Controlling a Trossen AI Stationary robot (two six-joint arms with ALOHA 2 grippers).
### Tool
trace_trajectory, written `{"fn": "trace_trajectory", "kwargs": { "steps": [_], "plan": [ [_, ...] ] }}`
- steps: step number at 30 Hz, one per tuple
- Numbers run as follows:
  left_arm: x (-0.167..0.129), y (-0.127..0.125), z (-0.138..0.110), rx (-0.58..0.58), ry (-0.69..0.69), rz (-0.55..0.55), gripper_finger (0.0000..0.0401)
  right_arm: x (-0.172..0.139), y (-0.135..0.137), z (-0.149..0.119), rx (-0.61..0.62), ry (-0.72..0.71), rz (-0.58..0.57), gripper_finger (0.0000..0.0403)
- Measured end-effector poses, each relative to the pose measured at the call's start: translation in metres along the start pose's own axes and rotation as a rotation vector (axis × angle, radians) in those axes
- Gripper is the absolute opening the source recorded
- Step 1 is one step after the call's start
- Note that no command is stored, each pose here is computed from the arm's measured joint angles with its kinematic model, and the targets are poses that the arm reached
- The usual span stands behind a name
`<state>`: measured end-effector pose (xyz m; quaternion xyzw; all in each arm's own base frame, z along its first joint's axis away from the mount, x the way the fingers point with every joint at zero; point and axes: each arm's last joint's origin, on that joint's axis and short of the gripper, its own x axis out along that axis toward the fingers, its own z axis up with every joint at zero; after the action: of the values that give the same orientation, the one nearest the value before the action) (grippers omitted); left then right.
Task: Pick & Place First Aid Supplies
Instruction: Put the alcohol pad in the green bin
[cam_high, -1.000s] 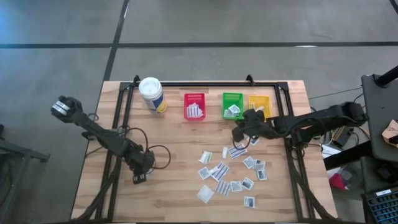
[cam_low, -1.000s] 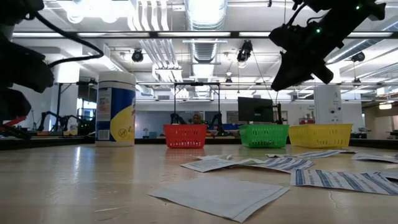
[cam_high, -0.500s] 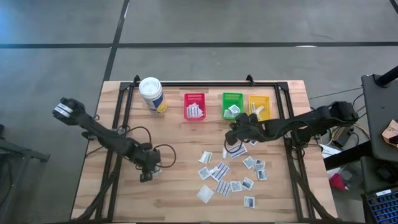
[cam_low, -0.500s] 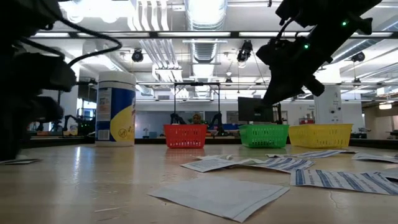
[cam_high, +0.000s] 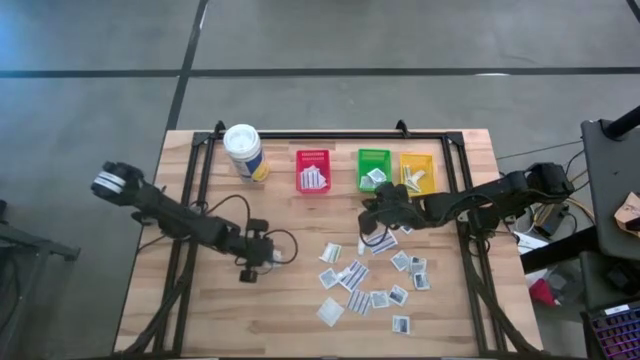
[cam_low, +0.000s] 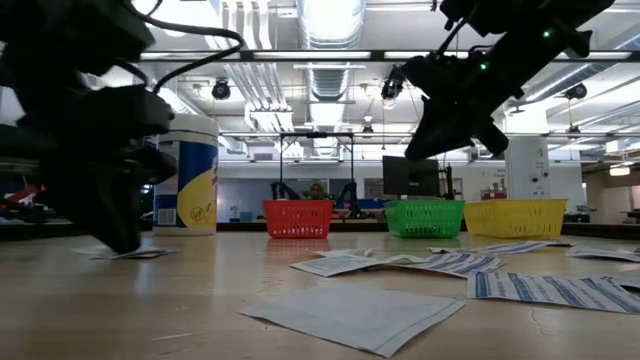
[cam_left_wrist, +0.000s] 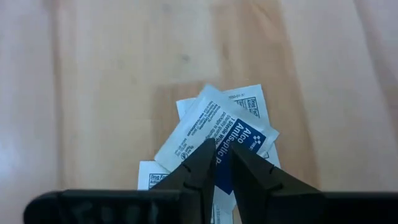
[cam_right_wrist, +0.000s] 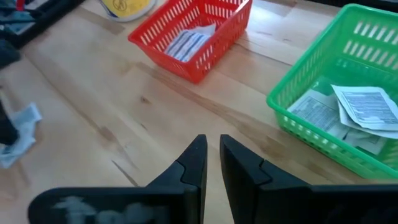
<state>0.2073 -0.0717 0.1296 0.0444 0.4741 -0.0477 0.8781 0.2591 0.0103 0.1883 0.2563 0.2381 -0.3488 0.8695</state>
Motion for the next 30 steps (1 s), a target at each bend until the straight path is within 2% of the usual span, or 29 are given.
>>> {"fn": "trace_trajectory", "kwargs": {
  "steps": [10, 21, 30],
  "plan": [
    [0.026, 0.025, 0.016, -0.118, -0.131, 0.059, 0.0064, 0.000, 0.001, 0.001, 0.007, -0.007, 0.008, 0.0043],
    [0.046, 0.028, 0.024, -0.221, -0.266, 0.157, 0.0064, 0.000, 0.001, 0.001, 0.042, -0.008, 0.011, 0.0043],
    [0.048, 0.030, 0.034, -0.239, -0.373, 0.236, 0.0064, -0.003, 0.007, 0.000, 0.095, -0.019, 0.053, 0.0043]
  ]
}}
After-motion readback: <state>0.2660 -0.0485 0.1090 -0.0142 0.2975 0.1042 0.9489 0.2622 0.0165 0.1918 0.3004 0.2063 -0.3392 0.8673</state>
